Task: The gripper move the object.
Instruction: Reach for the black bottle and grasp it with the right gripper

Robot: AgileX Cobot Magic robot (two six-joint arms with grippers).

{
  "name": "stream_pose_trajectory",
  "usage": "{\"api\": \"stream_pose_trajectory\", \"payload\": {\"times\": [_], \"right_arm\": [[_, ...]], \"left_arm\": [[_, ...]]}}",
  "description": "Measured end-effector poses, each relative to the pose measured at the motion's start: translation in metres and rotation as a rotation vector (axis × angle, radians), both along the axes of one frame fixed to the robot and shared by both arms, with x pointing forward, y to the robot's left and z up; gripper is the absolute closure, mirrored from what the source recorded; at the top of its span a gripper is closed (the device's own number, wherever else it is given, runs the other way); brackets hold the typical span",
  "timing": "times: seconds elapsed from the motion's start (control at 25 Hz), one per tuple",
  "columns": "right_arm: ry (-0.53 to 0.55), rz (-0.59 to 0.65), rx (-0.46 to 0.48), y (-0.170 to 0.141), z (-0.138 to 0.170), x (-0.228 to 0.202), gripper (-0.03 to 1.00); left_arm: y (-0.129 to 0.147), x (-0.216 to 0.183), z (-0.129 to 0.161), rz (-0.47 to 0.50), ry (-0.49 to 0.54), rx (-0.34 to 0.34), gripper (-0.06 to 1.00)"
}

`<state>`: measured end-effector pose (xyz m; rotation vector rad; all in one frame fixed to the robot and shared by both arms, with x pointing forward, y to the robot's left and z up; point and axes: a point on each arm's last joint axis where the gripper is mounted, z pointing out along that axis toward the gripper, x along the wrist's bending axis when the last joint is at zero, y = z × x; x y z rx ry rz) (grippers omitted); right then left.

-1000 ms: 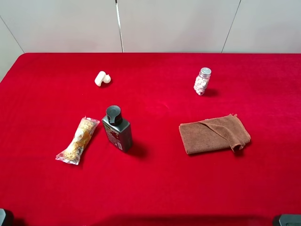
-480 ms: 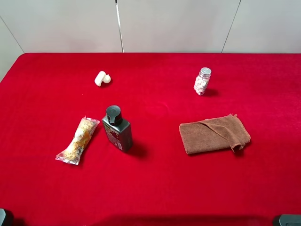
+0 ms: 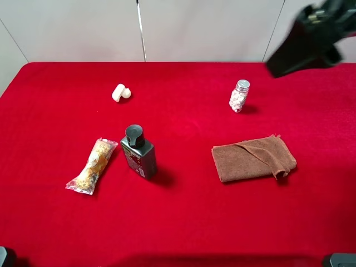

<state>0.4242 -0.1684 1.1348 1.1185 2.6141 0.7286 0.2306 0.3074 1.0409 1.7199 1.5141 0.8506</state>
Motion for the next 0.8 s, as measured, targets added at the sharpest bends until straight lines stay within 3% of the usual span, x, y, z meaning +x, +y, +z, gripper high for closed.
{"api": "stream_pose_trajectory", "payload": {"times": [0.4, 0.8], "right_arm": [[0.148, 0.146, -0.086, 0.077, -0.021, 0.01, 0.28], [0.198, 0.189, -0.152, 0.131, -0.047, 0.008, 0.28]], "left_arm": [[0.0, 0.0, 0.0, 0.0, 0.0, 0.0, -0.02], [0.0, 0.0, 0.0, 0.0, 0.0, 0.0, -0.02]]}}
